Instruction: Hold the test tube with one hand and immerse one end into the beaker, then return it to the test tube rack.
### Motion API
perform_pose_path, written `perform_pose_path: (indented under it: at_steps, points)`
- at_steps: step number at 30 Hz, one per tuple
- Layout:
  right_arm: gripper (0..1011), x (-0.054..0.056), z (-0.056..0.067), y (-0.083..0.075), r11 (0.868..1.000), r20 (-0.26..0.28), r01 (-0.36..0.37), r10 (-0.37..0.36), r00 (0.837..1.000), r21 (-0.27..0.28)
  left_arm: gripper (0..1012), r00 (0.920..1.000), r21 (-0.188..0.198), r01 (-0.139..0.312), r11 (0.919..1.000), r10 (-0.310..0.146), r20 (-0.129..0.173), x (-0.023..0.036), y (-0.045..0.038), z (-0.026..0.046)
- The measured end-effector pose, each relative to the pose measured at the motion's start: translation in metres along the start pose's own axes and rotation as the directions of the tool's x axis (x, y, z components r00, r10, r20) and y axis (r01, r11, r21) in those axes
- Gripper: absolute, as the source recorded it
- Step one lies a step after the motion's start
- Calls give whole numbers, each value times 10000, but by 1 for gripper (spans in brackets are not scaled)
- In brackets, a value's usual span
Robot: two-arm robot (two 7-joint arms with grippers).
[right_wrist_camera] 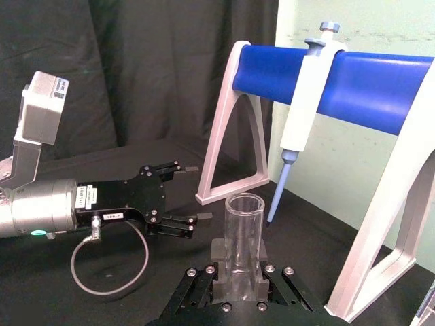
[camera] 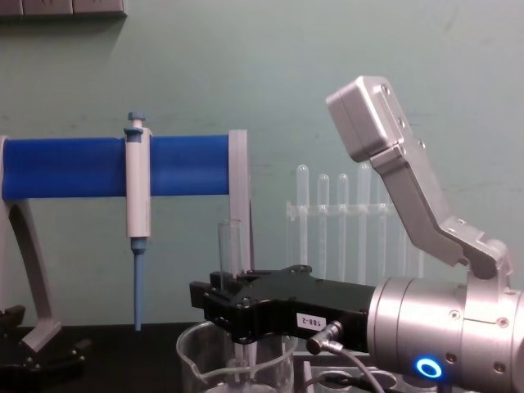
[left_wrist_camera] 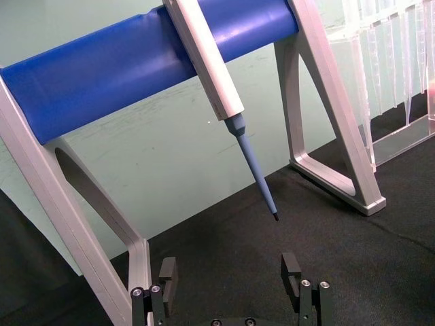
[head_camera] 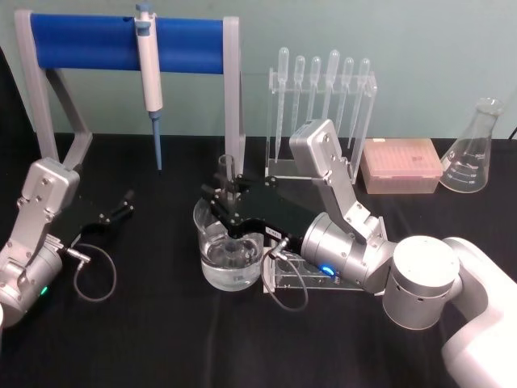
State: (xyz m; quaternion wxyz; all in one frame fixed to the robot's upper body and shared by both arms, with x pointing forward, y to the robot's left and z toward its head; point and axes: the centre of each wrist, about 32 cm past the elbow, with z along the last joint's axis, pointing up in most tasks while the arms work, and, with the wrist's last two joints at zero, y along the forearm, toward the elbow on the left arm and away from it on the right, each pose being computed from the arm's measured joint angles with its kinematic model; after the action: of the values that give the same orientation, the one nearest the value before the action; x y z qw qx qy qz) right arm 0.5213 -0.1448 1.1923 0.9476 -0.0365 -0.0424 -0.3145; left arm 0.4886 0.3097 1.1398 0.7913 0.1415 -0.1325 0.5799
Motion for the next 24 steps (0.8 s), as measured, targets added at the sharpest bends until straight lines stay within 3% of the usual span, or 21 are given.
perform_pose_path:
  at_steps: [24]
  points:
    - [233, 0, 0, 0, 10000, 0, 0, 0, 10000, 0, 1000, 10000, -1, 0, 10000, 0, 0, 0, 0, 0]
